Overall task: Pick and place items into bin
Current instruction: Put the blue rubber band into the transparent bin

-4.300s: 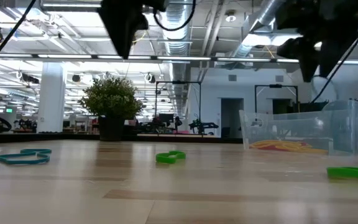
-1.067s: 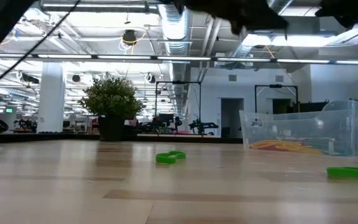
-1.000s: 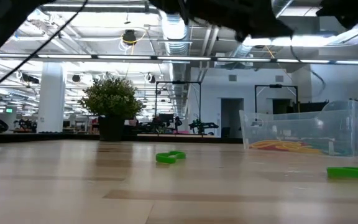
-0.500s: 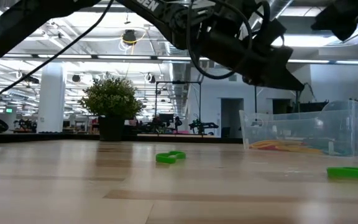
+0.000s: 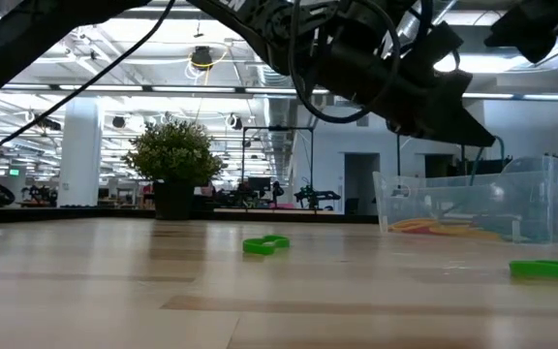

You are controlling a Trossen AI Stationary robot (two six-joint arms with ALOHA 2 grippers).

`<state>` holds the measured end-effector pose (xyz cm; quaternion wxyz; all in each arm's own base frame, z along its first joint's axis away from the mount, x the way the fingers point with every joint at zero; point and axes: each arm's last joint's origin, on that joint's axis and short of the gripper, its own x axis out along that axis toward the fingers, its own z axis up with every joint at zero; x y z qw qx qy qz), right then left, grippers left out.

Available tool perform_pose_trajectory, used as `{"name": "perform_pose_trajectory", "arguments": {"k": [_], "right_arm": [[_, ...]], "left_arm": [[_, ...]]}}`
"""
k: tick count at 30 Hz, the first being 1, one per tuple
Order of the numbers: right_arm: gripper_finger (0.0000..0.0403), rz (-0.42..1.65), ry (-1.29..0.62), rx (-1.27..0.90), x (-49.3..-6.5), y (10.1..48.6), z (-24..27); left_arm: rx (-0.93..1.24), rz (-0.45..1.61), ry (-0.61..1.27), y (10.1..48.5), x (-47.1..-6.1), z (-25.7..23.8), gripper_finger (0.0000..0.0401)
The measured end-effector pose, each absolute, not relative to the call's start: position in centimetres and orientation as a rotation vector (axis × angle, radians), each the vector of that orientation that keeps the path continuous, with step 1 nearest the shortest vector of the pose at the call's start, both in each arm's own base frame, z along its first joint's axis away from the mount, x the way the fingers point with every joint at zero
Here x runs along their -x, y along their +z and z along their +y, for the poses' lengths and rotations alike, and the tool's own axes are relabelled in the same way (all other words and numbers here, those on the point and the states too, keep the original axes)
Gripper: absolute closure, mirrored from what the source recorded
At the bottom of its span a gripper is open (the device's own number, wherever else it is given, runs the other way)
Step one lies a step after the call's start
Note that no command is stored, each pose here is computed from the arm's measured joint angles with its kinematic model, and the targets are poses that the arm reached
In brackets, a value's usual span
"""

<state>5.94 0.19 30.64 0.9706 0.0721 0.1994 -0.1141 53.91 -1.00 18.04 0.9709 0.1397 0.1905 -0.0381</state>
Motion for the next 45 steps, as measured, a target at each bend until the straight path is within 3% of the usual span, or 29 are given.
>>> {"name": "perform_pose_trajectory", "arguments": {"k": [10,16,21,24,30,37,45], "right_arm": [[0.0274,0.403,-0.231,-0.146,-5.9,30.6,0.2],[0.0274,0.403,-0.231,-0.146,-5.9,30.6,0.2],[0.0274,0.403,-0.231,-0.146,-5.9,30.6,0.2],[0.0274,0.403,-0.231,-0.146,-5.9,30.7,0.2],[0.0274,0.403,-0.231,-0.146,-5.9,30.7,0.2],[0.0274,0.402,-0.231,-0.146,-5.9,30.7,0.2],[0.0274,0.400,-0.231,-0.147,-6.0,30.7,0.2]], "left_arm": [[-0.328,0.339,0.020,21.0,-53.9,-2.6,0.0317],[-0.289,0.364,-0.024,20.5,-53.9,-2.7,0.0317],[-0.287,0.514,-0.016,19.1,-53.2,-3.2,0.0317],[-0.295,0.698,0.087,19.7,-51.6,-3.1,0.0317],[-0.140,1.009,0.240,24.8,-45.6,-3.2,0.0317],[-0.041,1.093,0.296,32.5,-38.2,-5.1,0.0317],[0.064,1.412,0.414,32.3,-33.6,-6.4,0.0317]]}}
